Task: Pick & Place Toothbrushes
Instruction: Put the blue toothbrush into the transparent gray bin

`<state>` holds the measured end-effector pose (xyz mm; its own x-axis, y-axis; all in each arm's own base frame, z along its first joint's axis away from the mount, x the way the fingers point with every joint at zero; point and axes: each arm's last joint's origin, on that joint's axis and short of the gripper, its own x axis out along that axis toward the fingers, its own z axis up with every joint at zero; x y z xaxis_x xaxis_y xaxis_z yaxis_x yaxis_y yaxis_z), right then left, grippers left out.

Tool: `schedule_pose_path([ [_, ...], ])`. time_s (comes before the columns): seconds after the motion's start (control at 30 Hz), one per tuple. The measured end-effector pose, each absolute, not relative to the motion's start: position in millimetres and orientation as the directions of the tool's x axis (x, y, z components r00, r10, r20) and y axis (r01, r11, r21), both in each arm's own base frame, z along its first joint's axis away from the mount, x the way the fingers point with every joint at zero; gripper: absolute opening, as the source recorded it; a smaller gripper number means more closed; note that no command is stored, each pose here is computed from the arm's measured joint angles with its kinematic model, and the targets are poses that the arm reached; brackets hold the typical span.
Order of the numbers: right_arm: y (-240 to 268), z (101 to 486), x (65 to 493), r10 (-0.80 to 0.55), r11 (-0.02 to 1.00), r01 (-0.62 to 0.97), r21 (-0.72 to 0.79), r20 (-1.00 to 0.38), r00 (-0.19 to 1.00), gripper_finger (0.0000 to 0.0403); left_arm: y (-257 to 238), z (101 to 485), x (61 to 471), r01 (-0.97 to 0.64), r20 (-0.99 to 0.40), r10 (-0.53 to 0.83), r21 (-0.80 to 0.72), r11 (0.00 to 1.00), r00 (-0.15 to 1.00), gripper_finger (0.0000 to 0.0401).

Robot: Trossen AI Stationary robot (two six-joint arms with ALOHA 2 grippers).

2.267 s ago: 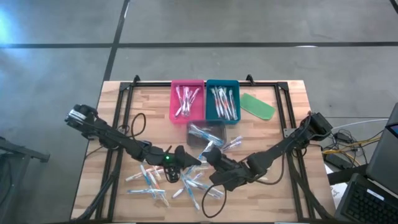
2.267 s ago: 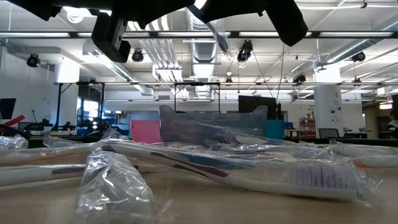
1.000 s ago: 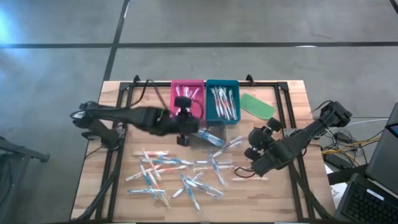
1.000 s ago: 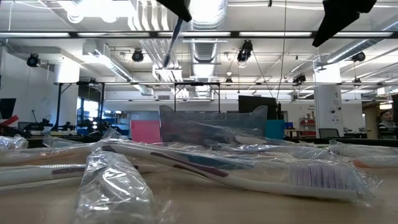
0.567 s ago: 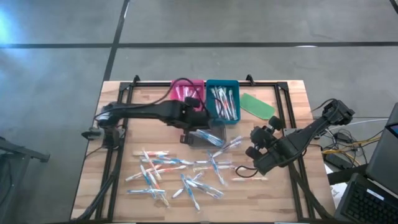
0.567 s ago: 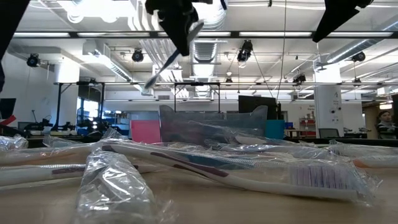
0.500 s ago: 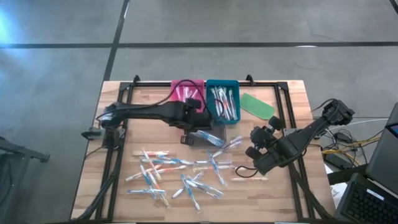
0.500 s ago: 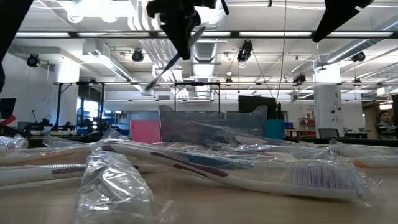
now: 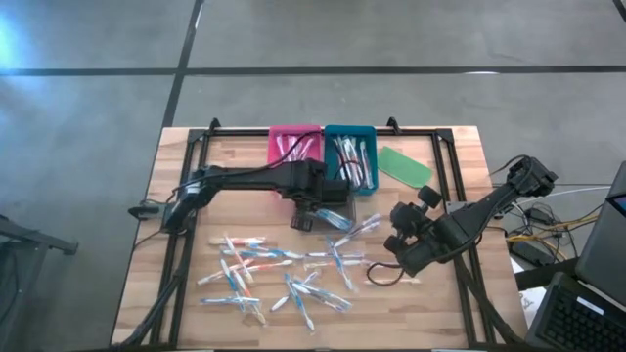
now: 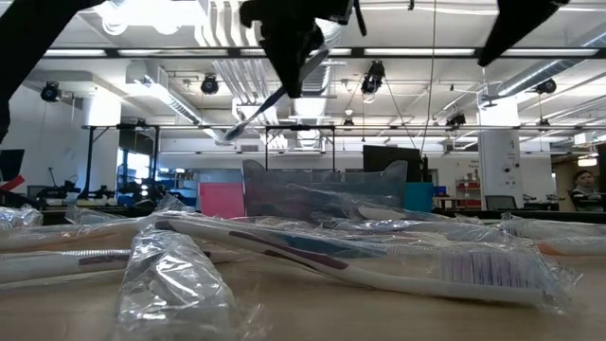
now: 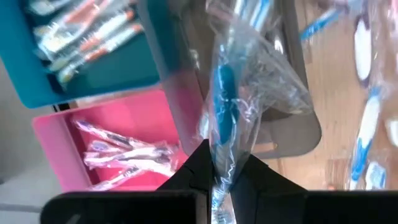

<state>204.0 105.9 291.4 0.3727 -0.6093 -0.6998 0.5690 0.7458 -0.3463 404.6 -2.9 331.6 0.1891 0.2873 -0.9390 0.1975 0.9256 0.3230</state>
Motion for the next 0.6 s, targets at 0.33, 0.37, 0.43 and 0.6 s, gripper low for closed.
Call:
schedule_pose_path([
  [0.33,97.1,297.0,182.4,-0.556,0.733,0.584,-0.349,-0.802,0.218,0.0044,-5.9,321.6,416.5,0.25,-0.97,0.191,0.225,0.942,0.152,0.003],
  [0.37,95.8,298.9,180.4,-0.55,0.736,0.589,-0.335,-0.803,0.229,0.0047,-5.8,319.1,416.7,0.252,-0.971,0.194,0.225,0.941,0.142,0.003],
  [0.43,93.5,303.1,176.5,-0.534,0.746,0.588,-0.313,-0.808,0.249,0.0053,-5.6,315.3,417.5,0.254,-0.971,0.195,0.225,0.941,0.136,0.003],
  [0.6,86.4,314.1,165.3,-0.503,0.758,0.601,-0.254,-0.814,0.289,0.0069,-6.3,317.8,421.3,0.27,-0.953,0.241,0.284,0.92,0.182,0.003],
])
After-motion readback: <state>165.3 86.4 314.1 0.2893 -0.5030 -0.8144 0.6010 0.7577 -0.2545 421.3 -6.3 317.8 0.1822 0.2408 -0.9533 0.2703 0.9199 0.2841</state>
